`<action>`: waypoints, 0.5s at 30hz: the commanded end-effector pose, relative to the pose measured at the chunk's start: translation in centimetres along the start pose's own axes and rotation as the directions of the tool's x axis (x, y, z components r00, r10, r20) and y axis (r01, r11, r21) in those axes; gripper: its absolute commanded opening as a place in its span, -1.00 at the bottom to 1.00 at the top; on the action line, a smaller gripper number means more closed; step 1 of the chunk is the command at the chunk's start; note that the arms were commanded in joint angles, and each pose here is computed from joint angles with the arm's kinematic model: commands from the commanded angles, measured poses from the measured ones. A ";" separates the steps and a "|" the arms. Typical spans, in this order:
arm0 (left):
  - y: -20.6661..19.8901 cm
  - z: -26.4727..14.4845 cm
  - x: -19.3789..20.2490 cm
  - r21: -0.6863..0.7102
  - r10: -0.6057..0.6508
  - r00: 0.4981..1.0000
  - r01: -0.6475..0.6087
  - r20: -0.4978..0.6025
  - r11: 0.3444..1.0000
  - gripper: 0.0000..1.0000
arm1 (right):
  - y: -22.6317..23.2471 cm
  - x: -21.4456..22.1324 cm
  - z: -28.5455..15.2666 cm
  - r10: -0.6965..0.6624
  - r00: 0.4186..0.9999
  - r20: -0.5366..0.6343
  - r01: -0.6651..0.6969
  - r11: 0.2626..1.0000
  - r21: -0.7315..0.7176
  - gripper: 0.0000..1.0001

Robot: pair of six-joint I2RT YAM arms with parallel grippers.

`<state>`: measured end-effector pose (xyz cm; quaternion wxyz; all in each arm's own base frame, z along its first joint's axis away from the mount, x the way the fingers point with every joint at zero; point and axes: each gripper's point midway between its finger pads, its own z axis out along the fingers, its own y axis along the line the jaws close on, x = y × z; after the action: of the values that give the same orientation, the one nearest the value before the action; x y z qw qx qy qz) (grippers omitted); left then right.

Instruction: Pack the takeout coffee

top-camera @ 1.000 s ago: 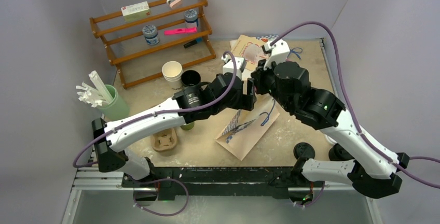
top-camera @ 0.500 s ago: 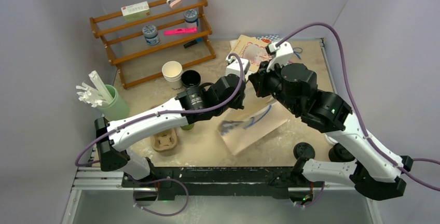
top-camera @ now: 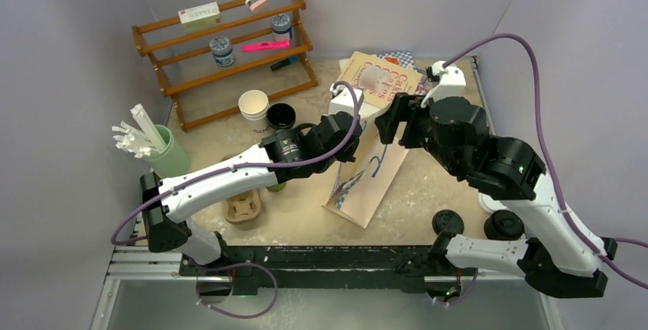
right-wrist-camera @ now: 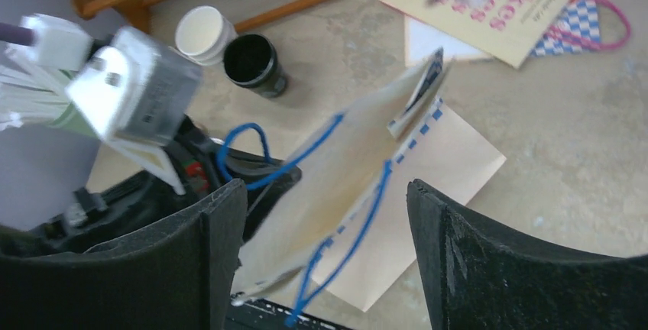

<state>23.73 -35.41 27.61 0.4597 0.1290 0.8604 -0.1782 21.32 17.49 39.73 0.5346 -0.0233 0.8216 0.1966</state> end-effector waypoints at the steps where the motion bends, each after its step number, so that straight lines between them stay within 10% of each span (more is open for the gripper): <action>1: 0.0 -1.4 -1.5 0.017 -0.075 0.996 0.074 0.055 0.997 -1.00 | -3.0 3.0 -0.2 0.103 0.991 -0.086 -0.085 0.978 0.189 0.60; 15: 1.2 -3.0 -1.4 0.021 -0.124 0.990 0.123 0.064 0.992 -1.00 | -1.9 7.5 3.9 0.280 0.909 -0.310 -0.257 0.960 0.116 0.32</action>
<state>22.97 -33.85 27.88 0.4579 0.1003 0.8624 -0.1912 22.19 16.06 31.79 0.4007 0.0797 0.8962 0.1728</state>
